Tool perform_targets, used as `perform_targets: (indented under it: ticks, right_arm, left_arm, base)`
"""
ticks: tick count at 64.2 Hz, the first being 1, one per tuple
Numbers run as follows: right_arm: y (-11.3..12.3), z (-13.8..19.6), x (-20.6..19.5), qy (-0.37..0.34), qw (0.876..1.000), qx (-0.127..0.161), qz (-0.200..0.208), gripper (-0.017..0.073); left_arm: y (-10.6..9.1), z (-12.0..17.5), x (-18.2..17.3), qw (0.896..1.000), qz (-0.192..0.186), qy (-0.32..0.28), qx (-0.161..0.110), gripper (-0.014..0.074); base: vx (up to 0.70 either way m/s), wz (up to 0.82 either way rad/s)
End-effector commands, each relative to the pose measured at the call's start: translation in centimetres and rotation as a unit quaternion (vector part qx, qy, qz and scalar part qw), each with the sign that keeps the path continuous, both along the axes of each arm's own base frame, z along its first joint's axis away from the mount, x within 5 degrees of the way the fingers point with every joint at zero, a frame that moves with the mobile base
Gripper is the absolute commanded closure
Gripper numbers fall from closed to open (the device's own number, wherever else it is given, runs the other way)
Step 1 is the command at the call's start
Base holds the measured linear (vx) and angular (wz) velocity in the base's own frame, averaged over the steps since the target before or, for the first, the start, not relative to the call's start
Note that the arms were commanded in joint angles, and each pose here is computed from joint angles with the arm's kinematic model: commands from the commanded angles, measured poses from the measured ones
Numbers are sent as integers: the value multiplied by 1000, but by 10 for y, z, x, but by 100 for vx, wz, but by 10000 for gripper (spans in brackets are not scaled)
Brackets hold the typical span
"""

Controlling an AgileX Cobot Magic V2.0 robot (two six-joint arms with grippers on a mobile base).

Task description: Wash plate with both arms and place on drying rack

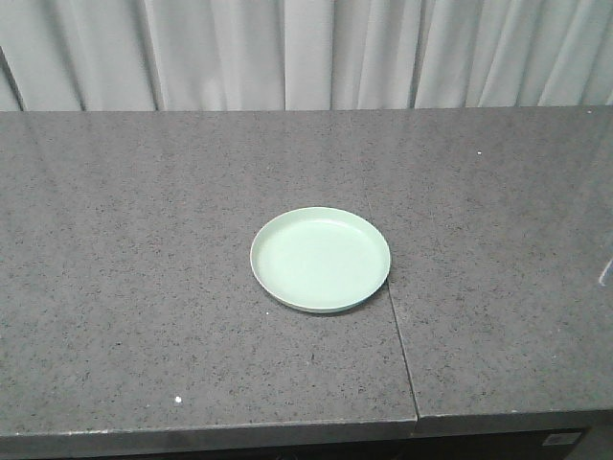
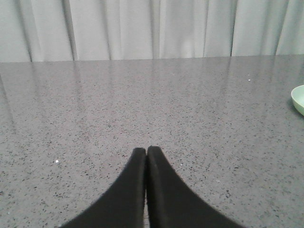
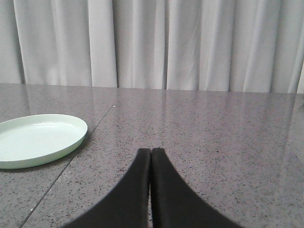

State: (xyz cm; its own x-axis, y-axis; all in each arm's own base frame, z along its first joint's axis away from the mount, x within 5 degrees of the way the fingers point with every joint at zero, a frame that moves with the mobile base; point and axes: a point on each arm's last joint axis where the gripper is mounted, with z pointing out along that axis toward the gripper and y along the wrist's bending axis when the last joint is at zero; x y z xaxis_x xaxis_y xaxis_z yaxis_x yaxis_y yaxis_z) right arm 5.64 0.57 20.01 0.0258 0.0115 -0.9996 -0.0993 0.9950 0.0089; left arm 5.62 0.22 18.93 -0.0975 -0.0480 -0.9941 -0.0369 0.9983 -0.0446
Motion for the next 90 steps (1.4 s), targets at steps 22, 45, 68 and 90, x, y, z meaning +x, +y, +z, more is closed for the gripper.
perform_targets:
  ticks: [22,45,68,90]
  right_arm:
    - [0,2,0,-39,999,0,-3,569]
    - [-1,13,-2,-93,996,2,-4,569]
    - [0,43,1,-22,999,-41,-4,569]
    - [3,79,31,75,995,-62,1,569]
  left_arm:
    - [-1,0,0,999,-6,-32,-5,599]
    - [-1,0,0,999,-6,-32,-5,599]
    - [-1,0,0,999,-6,-32,-5,599]
    - [-1,0,0,999,-6,-32,-5,599]
  base:
    - [0,0]
    - [0,0]
    - [0,0]
    - [0,0]
